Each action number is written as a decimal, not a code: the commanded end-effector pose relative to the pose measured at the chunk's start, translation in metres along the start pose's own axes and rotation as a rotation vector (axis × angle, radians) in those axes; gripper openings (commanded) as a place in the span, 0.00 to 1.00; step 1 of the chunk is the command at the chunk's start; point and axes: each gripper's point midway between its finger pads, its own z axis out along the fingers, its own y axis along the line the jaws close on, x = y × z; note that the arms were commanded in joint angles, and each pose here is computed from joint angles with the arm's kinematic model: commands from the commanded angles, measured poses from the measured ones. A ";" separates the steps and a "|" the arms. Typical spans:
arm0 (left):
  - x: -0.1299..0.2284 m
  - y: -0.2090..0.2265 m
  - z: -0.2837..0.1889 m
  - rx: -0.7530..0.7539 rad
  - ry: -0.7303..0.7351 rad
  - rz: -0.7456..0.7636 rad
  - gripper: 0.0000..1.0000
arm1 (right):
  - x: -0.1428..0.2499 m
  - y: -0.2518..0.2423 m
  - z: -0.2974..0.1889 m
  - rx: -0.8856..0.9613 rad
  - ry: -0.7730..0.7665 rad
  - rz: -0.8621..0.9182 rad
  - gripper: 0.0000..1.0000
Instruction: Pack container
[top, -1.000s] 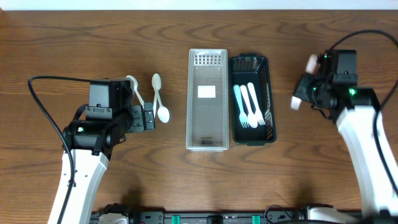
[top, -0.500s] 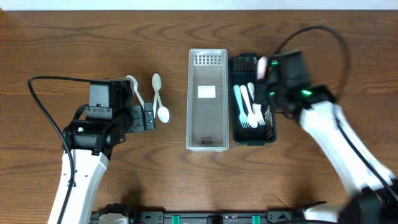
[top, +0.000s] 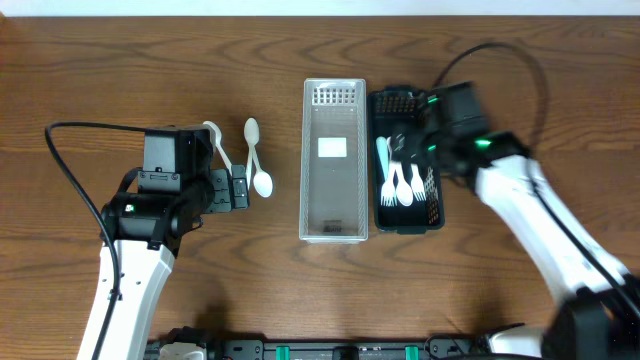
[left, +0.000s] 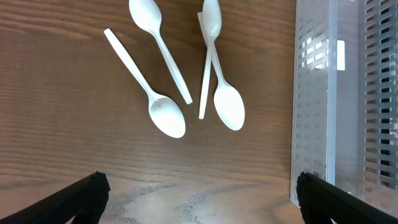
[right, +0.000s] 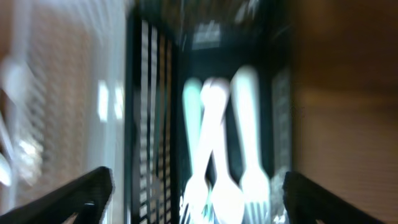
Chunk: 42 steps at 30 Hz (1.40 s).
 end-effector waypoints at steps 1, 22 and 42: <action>-0.007 0.000 -0.004 0.003 -0.018 -0.003 0.98 | -0.041 -0.019 -0.052 0.004 -0.166 0.046 0.99; -0.034 0.068 0.010 -0.330 -0.046 -0.390 0.98 | -0.023 -0.083 -0.089 0.134 -0.125 0.195 0.99; -0.007 0.080 0.159 -0.186 0.498 -0.514 0.96 | -0.023 -0.083 -0.089 0.134 -0.125 0.194 0.99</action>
